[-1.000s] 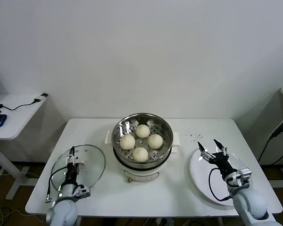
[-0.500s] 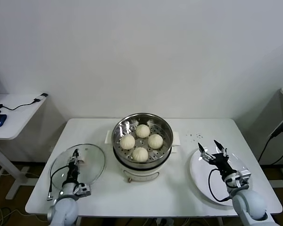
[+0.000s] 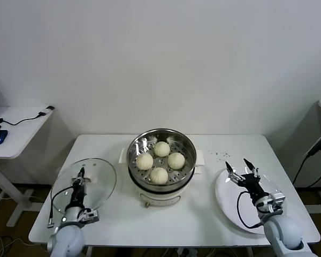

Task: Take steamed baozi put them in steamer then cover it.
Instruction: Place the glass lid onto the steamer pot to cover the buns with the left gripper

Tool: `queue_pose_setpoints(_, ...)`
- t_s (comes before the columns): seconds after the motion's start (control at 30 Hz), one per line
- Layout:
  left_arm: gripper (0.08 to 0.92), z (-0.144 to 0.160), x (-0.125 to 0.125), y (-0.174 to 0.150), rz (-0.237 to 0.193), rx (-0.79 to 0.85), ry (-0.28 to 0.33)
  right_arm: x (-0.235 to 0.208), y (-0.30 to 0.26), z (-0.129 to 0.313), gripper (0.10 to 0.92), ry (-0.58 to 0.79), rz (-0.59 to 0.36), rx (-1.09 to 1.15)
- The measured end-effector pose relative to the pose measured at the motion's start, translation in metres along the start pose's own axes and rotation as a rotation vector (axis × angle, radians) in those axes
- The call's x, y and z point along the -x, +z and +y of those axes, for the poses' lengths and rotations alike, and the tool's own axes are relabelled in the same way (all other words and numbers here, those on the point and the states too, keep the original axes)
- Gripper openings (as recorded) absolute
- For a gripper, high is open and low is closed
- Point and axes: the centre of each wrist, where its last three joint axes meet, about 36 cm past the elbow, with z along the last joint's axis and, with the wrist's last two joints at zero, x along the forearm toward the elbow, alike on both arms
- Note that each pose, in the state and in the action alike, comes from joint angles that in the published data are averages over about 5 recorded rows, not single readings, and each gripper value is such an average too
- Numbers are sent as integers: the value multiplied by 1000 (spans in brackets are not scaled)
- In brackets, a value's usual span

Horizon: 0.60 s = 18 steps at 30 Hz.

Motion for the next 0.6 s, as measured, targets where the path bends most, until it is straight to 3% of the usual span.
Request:
queue_pose_setpoints(0.4, 150, 86, -35, 8, 39, 9, -114, -2, -3, -9, 823, 14, 1, -17)
queue_pose_setpoints(0.6, 150, 133, -44, -3, 34, 7, -153, 0, -4, -13, 823, 19, 4, -32)
